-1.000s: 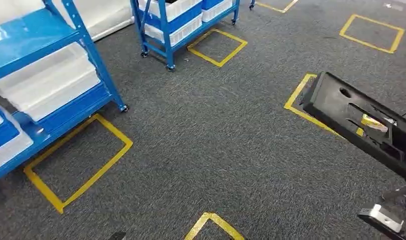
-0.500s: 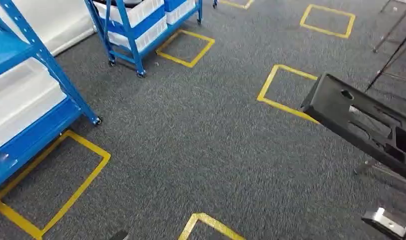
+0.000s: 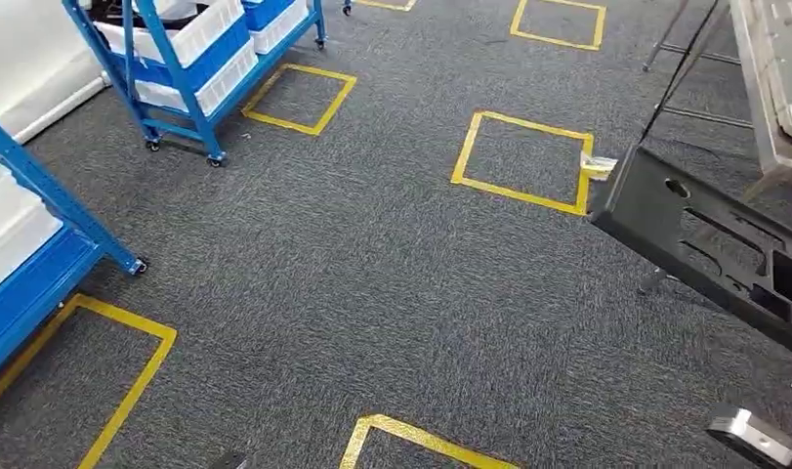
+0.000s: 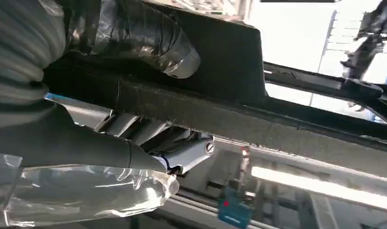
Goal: Take the parts from the cabinet and place them on the table.
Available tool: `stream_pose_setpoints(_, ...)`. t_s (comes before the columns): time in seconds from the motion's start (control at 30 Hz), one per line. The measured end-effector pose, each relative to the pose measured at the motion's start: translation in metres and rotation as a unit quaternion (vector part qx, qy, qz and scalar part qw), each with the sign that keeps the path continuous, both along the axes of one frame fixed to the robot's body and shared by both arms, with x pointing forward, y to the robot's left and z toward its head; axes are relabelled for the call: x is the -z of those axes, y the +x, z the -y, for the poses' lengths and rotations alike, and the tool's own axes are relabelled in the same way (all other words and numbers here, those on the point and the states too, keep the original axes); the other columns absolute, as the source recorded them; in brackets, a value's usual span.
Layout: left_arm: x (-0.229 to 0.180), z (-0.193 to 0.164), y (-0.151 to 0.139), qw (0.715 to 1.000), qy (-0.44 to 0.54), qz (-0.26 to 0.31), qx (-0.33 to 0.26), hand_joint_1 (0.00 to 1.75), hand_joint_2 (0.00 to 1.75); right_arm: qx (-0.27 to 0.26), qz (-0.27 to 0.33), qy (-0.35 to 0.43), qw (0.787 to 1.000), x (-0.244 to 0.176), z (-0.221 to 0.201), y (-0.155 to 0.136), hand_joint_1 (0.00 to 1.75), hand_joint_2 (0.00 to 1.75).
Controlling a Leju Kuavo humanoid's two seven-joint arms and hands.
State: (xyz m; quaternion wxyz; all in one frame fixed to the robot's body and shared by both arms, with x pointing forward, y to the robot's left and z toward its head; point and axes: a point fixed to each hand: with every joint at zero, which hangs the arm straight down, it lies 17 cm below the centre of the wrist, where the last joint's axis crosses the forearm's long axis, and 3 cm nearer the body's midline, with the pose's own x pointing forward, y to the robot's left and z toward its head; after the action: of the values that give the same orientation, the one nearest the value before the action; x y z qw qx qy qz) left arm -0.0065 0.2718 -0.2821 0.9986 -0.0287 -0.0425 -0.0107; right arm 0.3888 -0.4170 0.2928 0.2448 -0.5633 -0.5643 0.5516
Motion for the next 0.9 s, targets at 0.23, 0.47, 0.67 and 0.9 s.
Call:
stream_pose_setpoints(0.23, 0.001, -0.004, -0.002, 1.000, 0.014, -0.007, -0.004, 0.00, 1.75, 0.110, -0.048, -0.025, 0.992, 0.024, 0.055, 0.013, 1.75, 1.75)
stream_pose_setpoints(0.47, 0.002, -0.005, -0.009, 1.000, 0.019, -0.014, -0.009, 0.00, 1.75, 0.175, -0.080, -0.029, 0.981, 0.057, 0.101, 0.015, 1.75, 1.75)
stream_pose_setpoints(0.67, 0.002, -0.002, -0.004, 1.000, 0.017, -0.010, -0.011, 0.00, 1.75, 0.192, -0.086, -0.024, 0.977, 0.062, 0.113, 0.011, 1.75, 1.75)
stream_pose_setpoints(0.9, 0.002, 0.001, -0.005, 1.000, 0.016, -0.010, -0.013, 0.00, 1.75, 0.205, -0.093, -0.018, 0.974, 0.067, 0.122, 0.009, 1.75, 1.75)
